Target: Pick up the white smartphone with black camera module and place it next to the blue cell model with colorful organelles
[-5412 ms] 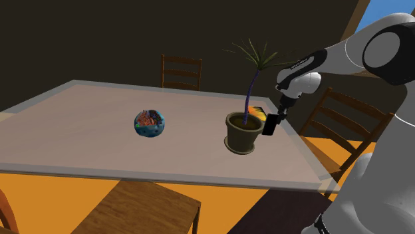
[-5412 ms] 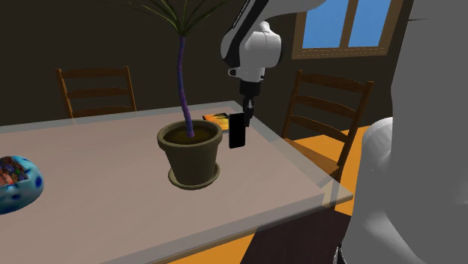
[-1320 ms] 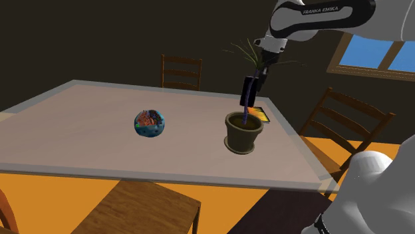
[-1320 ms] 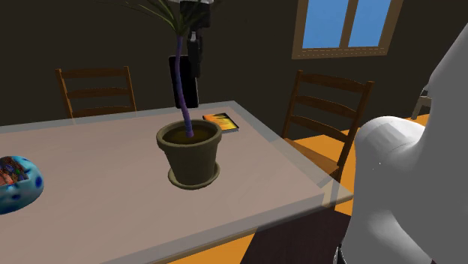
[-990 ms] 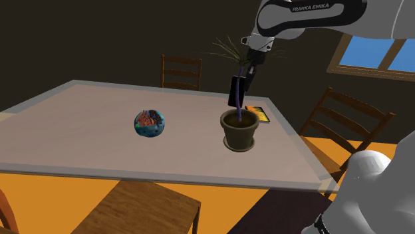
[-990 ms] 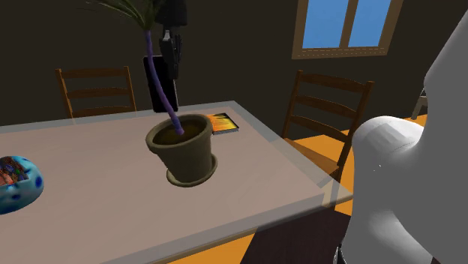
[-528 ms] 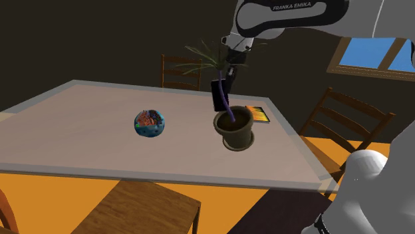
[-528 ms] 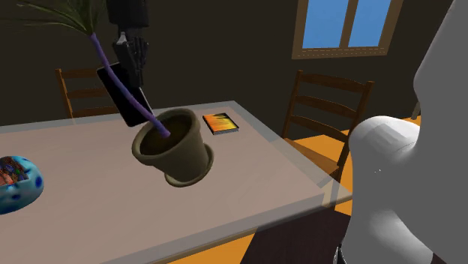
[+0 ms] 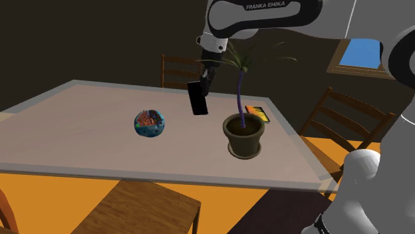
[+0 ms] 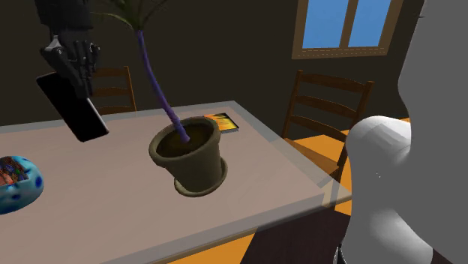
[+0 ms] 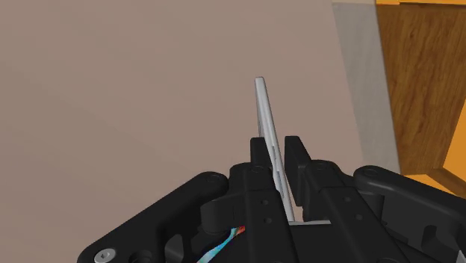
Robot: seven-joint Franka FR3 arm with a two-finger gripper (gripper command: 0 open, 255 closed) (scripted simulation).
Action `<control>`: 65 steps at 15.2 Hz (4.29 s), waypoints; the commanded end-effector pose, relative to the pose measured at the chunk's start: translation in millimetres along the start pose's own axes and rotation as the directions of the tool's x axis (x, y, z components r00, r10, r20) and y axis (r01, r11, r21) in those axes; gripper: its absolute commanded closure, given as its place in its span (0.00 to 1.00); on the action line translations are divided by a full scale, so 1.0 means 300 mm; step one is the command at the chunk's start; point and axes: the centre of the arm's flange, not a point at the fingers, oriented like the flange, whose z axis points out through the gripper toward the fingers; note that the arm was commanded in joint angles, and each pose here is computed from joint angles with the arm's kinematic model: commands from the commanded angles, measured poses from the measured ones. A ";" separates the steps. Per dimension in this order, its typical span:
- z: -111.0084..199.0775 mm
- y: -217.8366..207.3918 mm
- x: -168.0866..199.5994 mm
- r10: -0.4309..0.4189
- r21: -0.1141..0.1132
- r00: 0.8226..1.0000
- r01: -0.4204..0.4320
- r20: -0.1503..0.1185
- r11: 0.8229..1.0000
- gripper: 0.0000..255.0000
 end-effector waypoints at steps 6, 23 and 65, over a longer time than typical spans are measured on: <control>0.032 -0.199 0.243 0.001 0.000 1.000 -0.001 0.000 1.000 1.00; 0.169 -0.524 0.635 0.001 0.000 1.000 -0.001 0.000 1.000 1.00; 0.699 -0.519 0.595 0.001 0.000 1.000 -0.001 0.000 1.000 0.00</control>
